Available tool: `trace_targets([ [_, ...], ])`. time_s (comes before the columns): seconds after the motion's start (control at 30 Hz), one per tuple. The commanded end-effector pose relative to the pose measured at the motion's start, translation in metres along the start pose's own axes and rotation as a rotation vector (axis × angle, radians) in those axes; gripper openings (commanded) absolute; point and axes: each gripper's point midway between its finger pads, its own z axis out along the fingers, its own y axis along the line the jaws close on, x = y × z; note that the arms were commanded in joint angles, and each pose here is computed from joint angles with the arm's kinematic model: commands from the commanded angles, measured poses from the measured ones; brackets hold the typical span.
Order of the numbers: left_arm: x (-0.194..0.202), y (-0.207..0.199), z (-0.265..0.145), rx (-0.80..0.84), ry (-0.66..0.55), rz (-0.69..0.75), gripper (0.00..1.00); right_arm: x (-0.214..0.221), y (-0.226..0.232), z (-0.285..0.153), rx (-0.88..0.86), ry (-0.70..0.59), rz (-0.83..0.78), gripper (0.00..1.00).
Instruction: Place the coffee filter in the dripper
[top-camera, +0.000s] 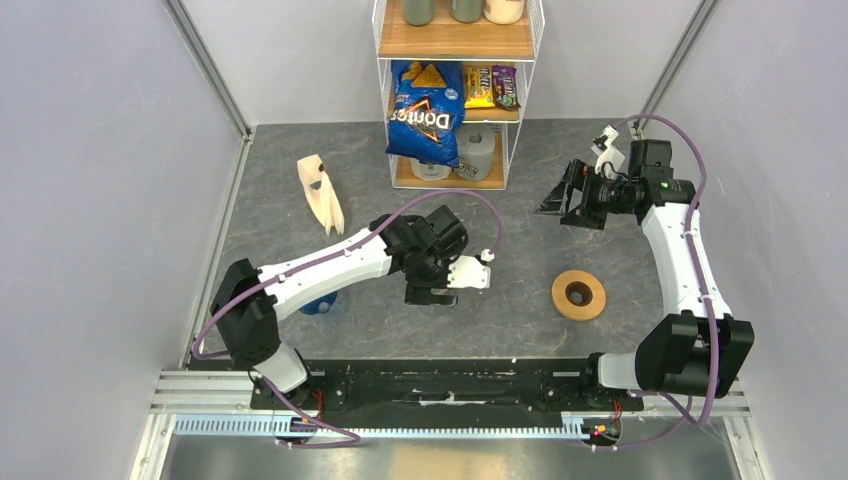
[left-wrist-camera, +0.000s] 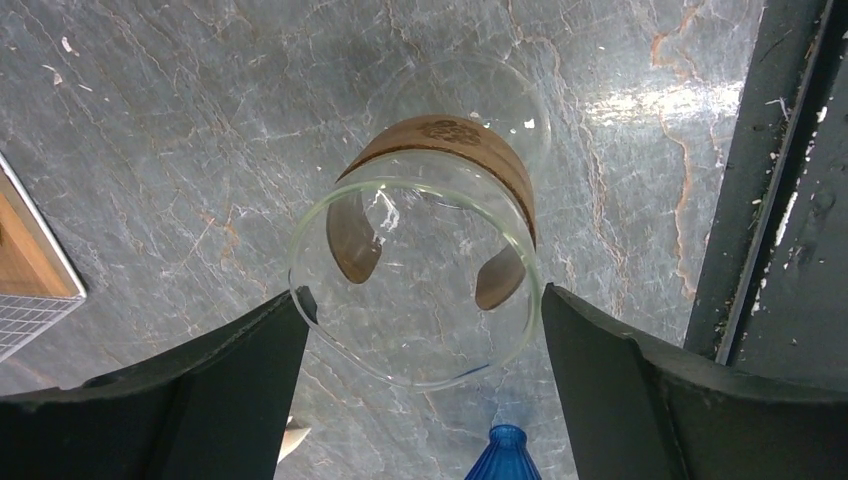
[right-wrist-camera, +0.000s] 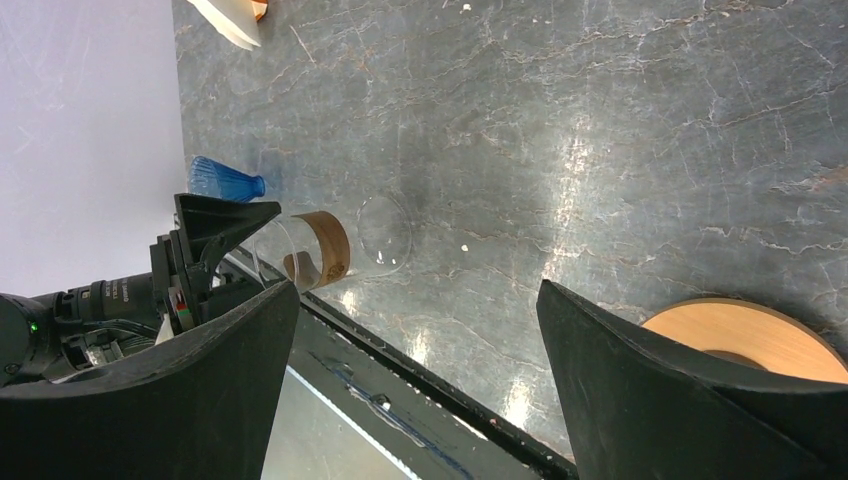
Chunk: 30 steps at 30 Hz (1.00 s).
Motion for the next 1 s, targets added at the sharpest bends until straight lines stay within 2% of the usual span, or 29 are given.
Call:
trace_targets([
  [0.0,-0.017,0.005,-0.009,0.002,-0.046,0.057,0.94,0.000,0.007,-0.004,-0.028,-0.004,-0.023,0.97],
  [0.2,-0.026,0.009,-0.034,-0.024,-0.085,0.031,0.96,0.000,0.013,-0.006,-0.057,0.002,-0.030,0.97],
  [0.4,-0.033,0.015,-0.094,-0.108,-0.167,-0.064,0.97,0.004,0.019,-0.016,-0.067,0.052,-0.113,0.97],
  [0.5,-0.018,0.017,-0.120,-0.127,-0.195,-0.206,0.97,0.014,0.007,-0.024,-0.005,0.132,-0.195,0.97],
  [0.63,0.018,0.028,-0.141,-0.153,-0.241,-0.519,0.97,0.032,-0.038,-0.042,0.187,0.259,-0.311,0.97],
  [0.73,0.036,0.029,-0.157,-0.121,-0.320,-0.713,0.97,0.044,-0.074,-0.059,0.242,0.343,-0.340,0.97],
  [0.8,0.050,0.030,-0.165,-0.111,-0.382,-0.831,0.97,0.054,-0.091,-0.066,0.232,0.414,-0.296,0.97],
  [0.97,0.074,0.015,-0.167,-0.127,-0.400,-0.941,0.97,0.060,-0.139,-0.071,0.243,0.449,-0.231,0.97],
])
